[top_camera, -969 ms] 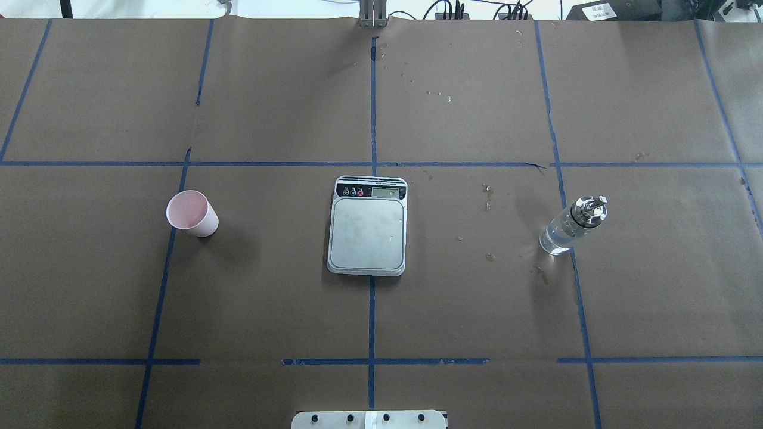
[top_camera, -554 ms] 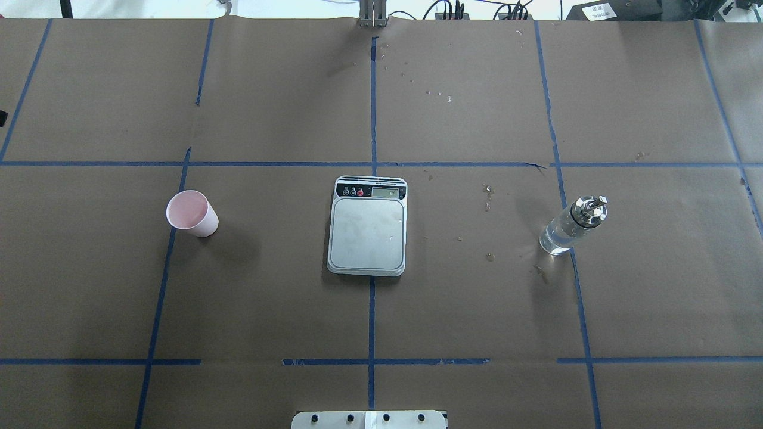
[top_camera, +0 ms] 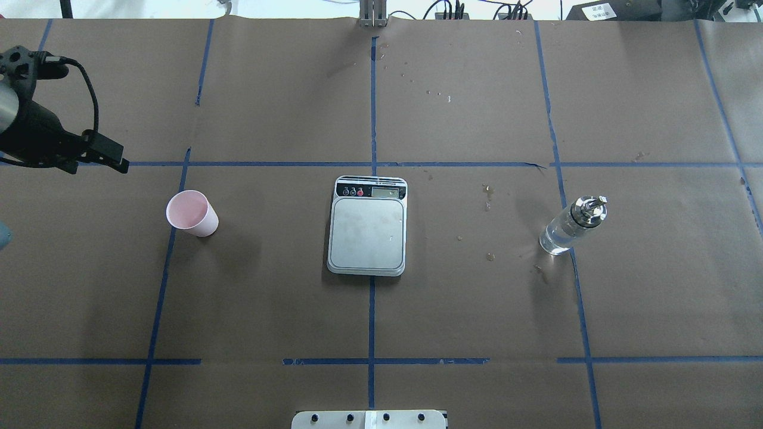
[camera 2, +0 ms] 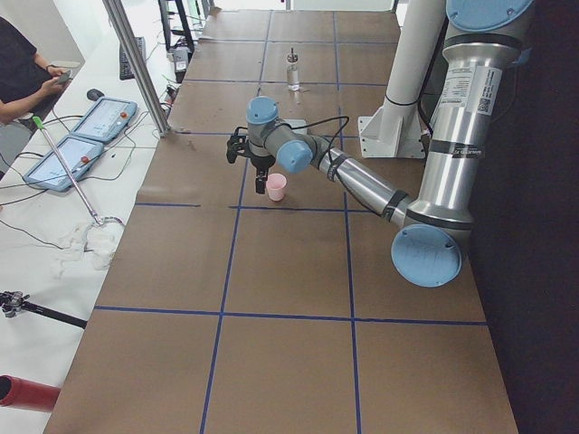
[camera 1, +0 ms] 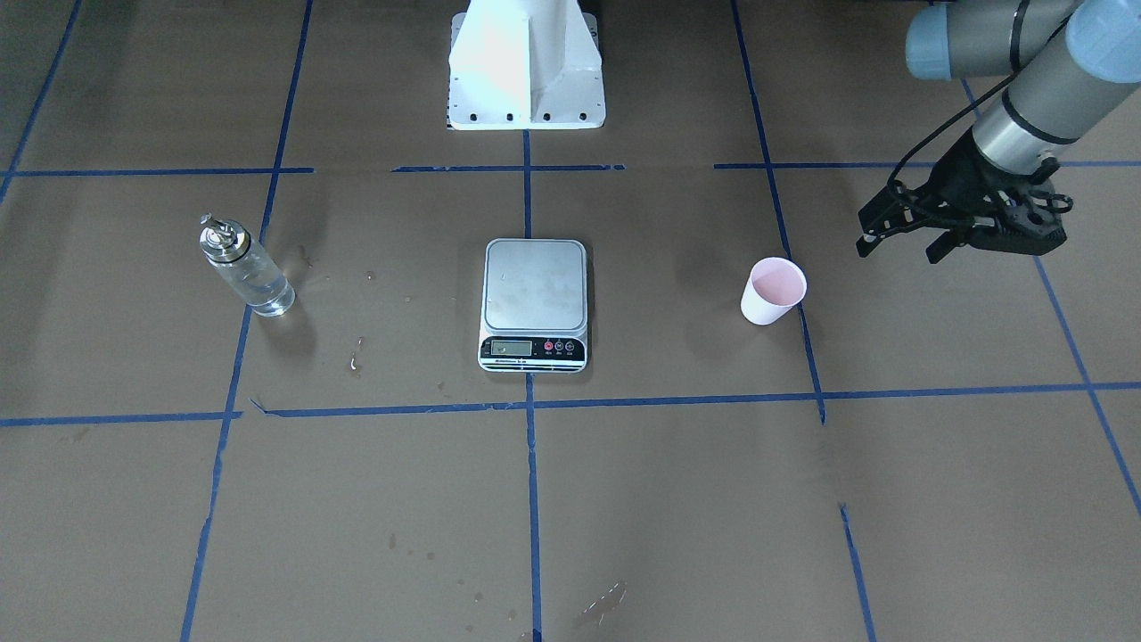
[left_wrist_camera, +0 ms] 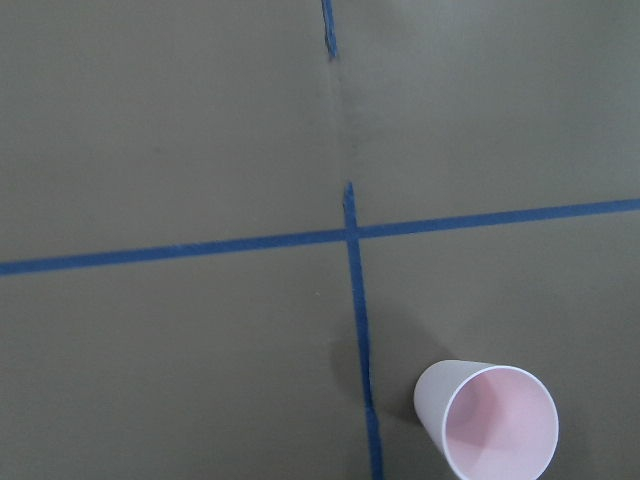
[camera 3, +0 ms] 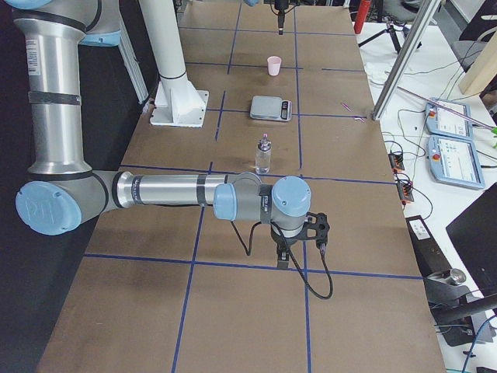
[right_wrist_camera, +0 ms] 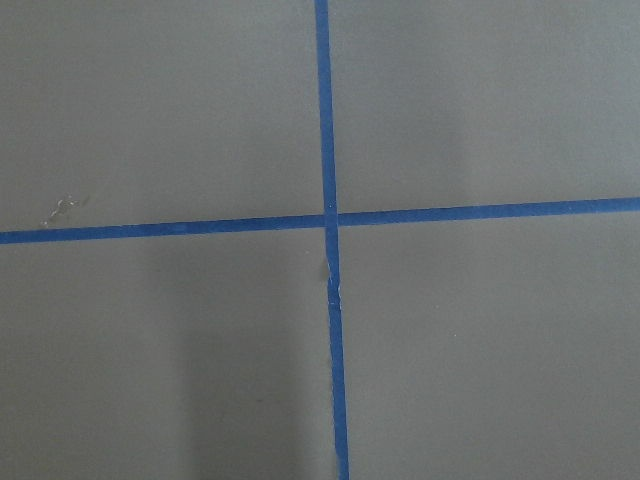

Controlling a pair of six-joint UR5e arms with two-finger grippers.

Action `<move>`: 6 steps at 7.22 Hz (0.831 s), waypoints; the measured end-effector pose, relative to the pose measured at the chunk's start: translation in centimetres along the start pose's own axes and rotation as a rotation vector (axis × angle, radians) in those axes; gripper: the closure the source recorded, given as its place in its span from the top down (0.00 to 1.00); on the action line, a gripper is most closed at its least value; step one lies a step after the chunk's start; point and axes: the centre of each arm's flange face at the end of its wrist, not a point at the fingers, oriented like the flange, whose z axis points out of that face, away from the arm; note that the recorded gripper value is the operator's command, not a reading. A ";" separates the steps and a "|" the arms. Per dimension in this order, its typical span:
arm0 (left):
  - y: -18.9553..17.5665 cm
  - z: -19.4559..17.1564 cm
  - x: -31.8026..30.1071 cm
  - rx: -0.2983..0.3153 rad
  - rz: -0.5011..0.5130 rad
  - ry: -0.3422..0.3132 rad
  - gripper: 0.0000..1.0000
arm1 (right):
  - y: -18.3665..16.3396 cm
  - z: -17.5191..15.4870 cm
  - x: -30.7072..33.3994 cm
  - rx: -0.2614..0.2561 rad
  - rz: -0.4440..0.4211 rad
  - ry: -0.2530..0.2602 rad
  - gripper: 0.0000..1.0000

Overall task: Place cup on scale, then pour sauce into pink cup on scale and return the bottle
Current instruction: 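Reach the left gripper down to the pink cup and grasp its rim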

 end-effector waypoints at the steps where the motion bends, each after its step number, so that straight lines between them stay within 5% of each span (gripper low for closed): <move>1: 0.2 1.2 1.2 -0.002 -0.040 -0.008 1.00 | -0.3 0.1 -0.4 -0.002 -0.008 0.001 1.00; 6: 2.1 8.1 5.5 -0.029 -0.128 -0.077 1.00 | -0.5 -0.2 -1.1 0.004 -0.023 0.001 1.00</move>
